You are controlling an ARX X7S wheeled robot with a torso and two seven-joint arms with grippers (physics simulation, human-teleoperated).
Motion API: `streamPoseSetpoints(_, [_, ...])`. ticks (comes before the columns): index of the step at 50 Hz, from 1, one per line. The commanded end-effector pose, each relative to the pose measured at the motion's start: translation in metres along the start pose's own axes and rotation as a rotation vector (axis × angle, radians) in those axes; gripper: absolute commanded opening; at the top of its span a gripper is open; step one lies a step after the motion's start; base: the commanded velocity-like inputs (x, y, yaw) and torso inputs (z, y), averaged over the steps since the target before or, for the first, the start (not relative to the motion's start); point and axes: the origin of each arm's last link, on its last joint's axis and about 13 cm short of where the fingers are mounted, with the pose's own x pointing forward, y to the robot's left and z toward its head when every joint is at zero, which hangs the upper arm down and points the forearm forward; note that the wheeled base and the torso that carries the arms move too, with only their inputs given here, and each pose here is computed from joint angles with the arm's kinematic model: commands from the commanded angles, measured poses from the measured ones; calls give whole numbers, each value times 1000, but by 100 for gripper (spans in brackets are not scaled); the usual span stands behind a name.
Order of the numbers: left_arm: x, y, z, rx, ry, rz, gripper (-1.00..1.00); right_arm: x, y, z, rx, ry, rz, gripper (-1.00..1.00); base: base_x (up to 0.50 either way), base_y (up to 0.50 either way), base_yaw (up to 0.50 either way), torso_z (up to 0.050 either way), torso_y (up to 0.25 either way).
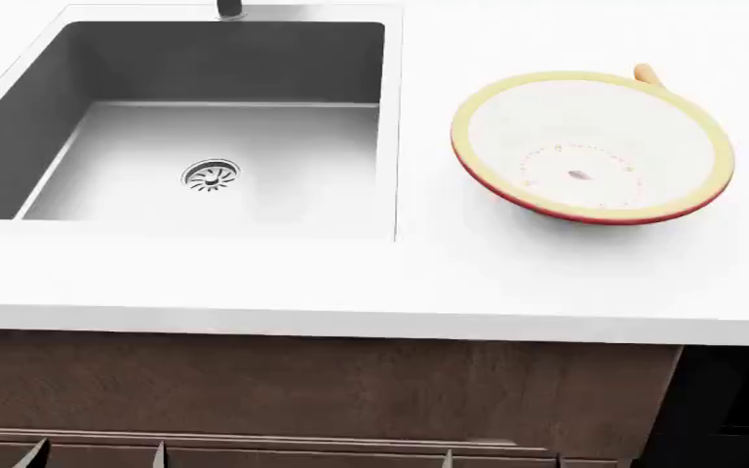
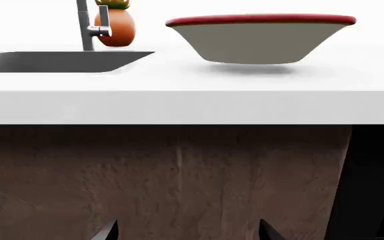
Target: There is a mixed pile of frozen fruits and vegetables on the counter. Locate all the frozen vegetables and place the items in a bowl on the counter. Take all the frozen fruits and defrost them in a running sink.
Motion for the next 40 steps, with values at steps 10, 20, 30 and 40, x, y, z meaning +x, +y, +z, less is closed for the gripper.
streamPoseSetpoints(10, [1, -1, 0, 12, -3, 7, 100, 1, 0, 0, -6, 15, -1, 100, 0, 0, 0, 0, 0])
streamPoseSetpoints(20, [-3, -1, 4, -33, -53, -26, 100, 1, 1, 1, -17, 13, -1, 100, 0, 0, 0, 0, 0])
streamPoseSetpoints(30, [-2, -2, 4, -18, -54, -13, 100, 1, 1, 2, -26, 11, -4, 100, 0, 0, 0, 49, 0])
streamPoseSetpoints(40, [-2, -1, 4, -10, -53, -21, 100, 0, 1, 2, -27, 11, -6, 100, 0, 0, 0, 50, 0])
